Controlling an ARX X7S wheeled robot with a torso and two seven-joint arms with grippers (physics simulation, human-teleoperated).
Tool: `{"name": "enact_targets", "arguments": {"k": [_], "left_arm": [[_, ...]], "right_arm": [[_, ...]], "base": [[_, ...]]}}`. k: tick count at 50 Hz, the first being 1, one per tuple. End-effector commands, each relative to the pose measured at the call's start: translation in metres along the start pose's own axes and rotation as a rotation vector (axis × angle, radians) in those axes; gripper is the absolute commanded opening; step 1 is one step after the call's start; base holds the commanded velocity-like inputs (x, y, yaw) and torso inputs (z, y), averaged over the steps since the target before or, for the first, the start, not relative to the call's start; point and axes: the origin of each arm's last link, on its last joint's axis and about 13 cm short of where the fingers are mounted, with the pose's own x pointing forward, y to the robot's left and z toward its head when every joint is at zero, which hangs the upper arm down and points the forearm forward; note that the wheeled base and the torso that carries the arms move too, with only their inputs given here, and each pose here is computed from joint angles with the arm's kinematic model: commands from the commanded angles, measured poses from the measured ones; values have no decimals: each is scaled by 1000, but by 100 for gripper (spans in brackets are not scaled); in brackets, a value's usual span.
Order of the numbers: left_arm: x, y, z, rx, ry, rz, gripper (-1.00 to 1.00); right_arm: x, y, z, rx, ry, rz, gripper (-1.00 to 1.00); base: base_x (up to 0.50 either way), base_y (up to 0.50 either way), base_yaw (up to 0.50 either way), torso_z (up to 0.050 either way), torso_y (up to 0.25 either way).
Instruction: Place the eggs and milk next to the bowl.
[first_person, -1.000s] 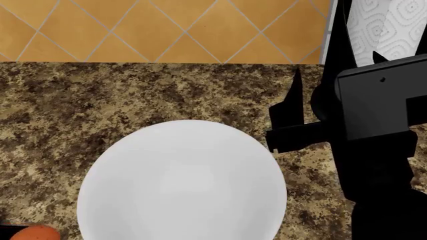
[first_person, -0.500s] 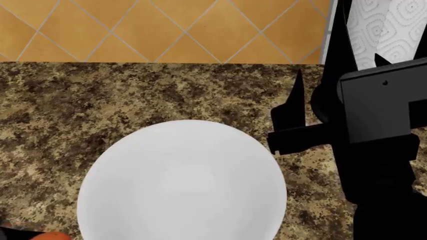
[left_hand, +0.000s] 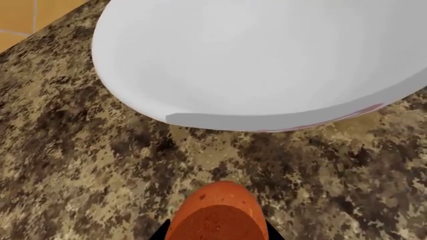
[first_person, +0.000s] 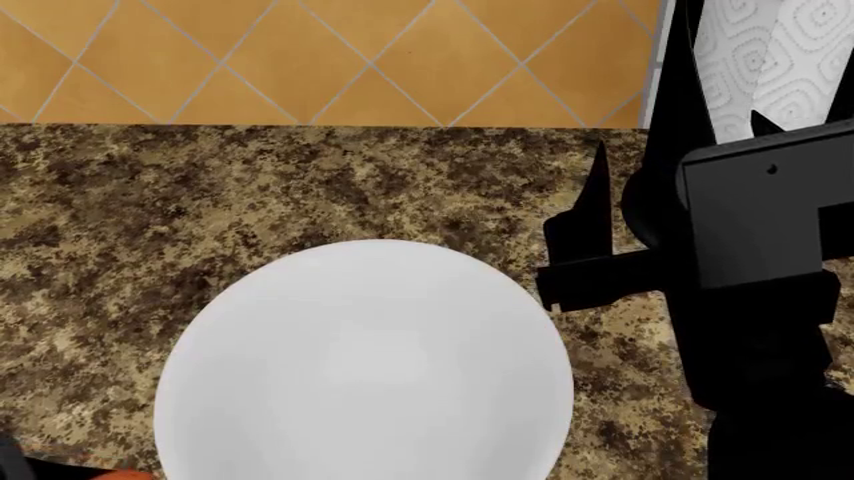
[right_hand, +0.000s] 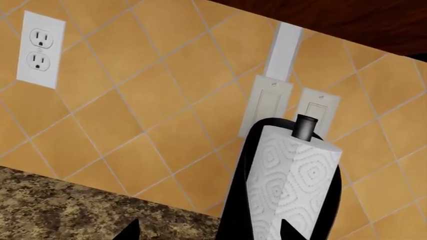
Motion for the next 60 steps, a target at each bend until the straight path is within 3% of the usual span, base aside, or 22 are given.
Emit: {"name": "enact_targets", "arguments": {"k": [1, 31, 32, 51, 60], "left_arm": [[4, -1, 0, -4, -8, -6, -100], [8, -4, -2, -1, -2, -26, -100], [8, -4, -2, -3, 0, -27, 100], [8, -2, -1, -10, -3, -9, 100], [-8, -4, 8, 2, -40, 10, 100]], "right_arm": [[0, 1, 0, -2, 2, 2, 100], [-1, 0, -1, 3, 4, 3, 100], [-1, 0, -1, 3, 4, 4, 100], [-1, 0, -2, 4, 6, 3, 100], [-3, 0, -2, 8, 5, 2, 100]], "base": [[0, 0, 0, 0, 0], [0, 0, 0, 0, 0], [0, 0, 0, 0, 0], [0, 0, 0, 0, 0], [0, 0, 0, 0, 0]]}}
